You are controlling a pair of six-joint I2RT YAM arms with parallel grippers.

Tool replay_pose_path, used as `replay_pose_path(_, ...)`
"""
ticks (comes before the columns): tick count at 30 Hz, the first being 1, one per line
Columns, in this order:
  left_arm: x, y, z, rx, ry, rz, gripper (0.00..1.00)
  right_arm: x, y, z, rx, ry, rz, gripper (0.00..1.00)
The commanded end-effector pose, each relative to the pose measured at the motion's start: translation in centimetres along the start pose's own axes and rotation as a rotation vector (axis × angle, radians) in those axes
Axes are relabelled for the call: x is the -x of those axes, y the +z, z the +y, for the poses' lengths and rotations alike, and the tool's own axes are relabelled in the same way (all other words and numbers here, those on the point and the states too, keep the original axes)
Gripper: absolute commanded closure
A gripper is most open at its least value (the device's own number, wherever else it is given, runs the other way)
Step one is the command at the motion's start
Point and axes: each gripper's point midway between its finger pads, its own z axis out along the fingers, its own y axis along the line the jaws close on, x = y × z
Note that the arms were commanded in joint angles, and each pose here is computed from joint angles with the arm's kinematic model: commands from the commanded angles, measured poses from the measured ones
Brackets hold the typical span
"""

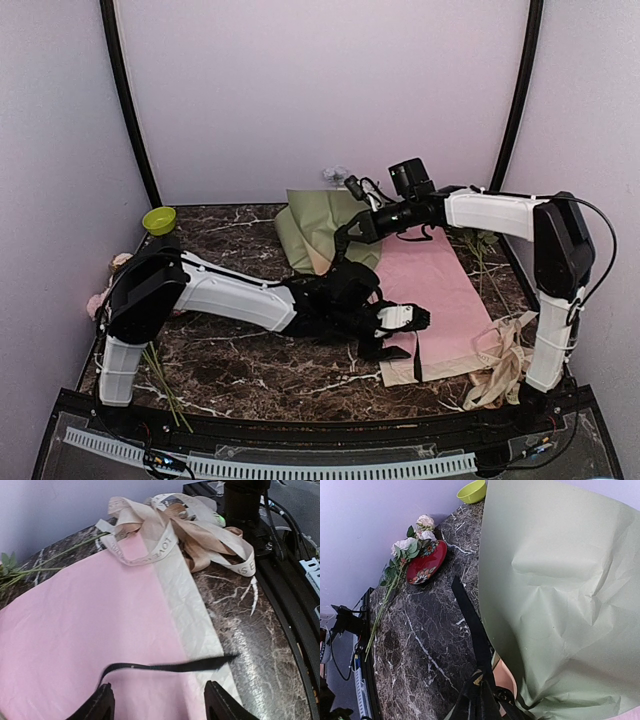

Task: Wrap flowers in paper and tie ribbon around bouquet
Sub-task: Cross the half-tied ribbon over the folded bouquet.

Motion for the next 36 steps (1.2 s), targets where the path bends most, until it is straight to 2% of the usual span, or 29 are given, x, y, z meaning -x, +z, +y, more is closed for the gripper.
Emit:
replay_pose_path(1,3.9,-6.3,3.0,0.174,0.084,-0.010,0.35,1.6,-0.8,1.4,0.000,-0.020,-0.057,1.00)
replay_pose_path(6,6.9,-12.2,3.5,0.227,0.082,-0.179,0.26,1.6,-0.3,1.5,-0.004,0.003,-0.058,1.00)
replay_pose_path(8,7.5,-14.8,3.5,0.224,0.035,-0.261,0.26,1.6,-0.3,1.6,-0.009,0.012,-0.058,1.00)
replay_pose_path(11,7.1,-19.5,5.9,0.325,-0.054,-0.396,0.28,1.9,-0.3,2.0,0.000,0.027,-0.071,1.00)
replay_pose_path(13,4.8,-20.9,7.8,0.440,-0.107,-0.384,0.31,2.1,-0.3,2.5,0.014,0.042,-0.087,1.00)
replay_pose_path(17,0.0,-21.5,13.0,0.687,-0.200,-0.239,0.34,2.6,-0.2,3.3,0.045,0.078,-0.127,1.00)
replay_pose_path(20,-1.9,-20.7,14.9,0.676,-0.284,-0.234,0.29,2.6,-0.2,3.6,0.054,0.090,-0.135,1.00)
replay_pose_path(26,-3.7,-18.8,16.4,0.667,-0.325,-0.225,0.29,2.5,0.0,4.2,0.087,0.101,-0.138,1.00)
replay_pose_path(33,-4.3,-18.2,18.0,0.679,-0.352,-0.244,0.36,1.9,0.3,4.8,0.120,0.086,-0.113,1.00)
replay_pose_path(36,-4.8,-17.9,18.4,0.674,-0.373,-0.247,0.45,1.9,0.2,5.2,0.142,0.068,-0.106,1.00)
